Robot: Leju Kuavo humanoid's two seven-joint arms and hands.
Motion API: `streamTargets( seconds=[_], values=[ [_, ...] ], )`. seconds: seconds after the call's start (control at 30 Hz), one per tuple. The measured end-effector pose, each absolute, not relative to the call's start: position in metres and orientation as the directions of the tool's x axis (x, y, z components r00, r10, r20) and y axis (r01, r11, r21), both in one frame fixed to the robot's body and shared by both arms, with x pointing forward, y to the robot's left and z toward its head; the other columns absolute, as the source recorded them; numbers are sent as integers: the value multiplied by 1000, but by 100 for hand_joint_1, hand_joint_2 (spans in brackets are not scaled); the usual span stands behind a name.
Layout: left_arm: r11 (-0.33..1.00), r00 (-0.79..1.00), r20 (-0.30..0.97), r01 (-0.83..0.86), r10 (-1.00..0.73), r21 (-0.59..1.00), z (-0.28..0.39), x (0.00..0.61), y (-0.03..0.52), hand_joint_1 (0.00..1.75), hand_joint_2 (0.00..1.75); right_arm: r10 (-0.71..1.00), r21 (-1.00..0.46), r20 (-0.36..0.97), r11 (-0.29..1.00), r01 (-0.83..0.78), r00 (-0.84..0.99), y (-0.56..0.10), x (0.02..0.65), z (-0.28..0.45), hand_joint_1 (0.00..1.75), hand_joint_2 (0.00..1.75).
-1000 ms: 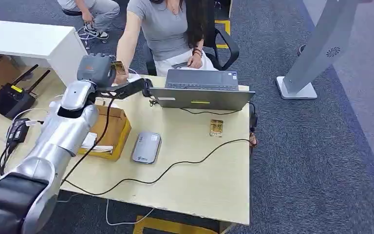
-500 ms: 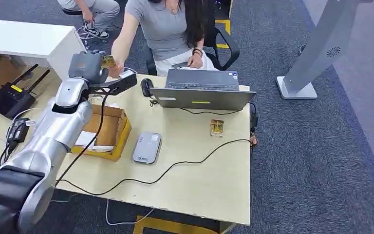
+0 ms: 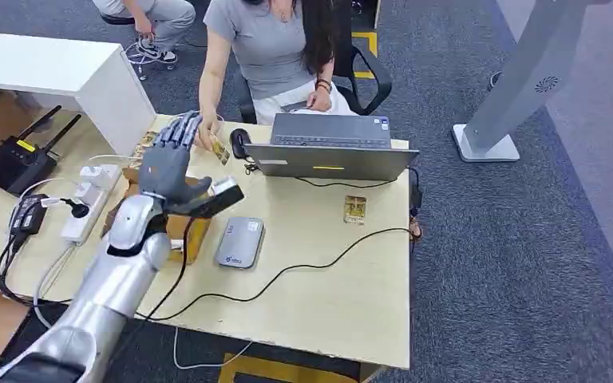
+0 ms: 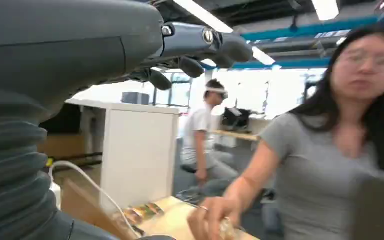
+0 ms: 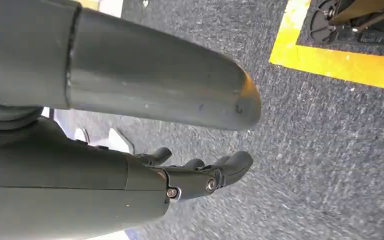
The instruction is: Pass the card to the sensor for recognition and then transmit it.
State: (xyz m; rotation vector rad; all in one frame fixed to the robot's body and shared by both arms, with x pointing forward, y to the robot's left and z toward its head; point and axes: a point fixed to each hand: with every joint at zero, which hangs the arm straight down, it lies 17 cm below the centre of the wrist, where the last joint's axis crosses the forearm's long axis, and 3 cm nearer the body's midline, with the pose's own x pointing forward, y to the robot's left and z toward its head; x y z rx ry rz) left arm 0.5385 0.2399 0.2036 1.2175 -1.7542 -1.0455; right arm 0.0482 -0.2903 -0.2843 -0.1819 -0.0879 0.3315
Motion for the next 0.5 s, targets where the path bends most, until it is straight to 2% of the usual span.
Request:
streamTargets(
  seconds=[0.23, 0.5],
  values=[
    [313, -329, 204, -324, -922, 893, 154, 423, 231, 0, 175, 259, -195, 50, 950, -245, 965, -290, 37, -285, 0, 0],
    [278, -276, 200, -278, -940, 920, 135, 378, 256, 0, 175, 221, -194, 52, 959, -207, 974, -290, 34, -285, 0, 0]
  ],
)
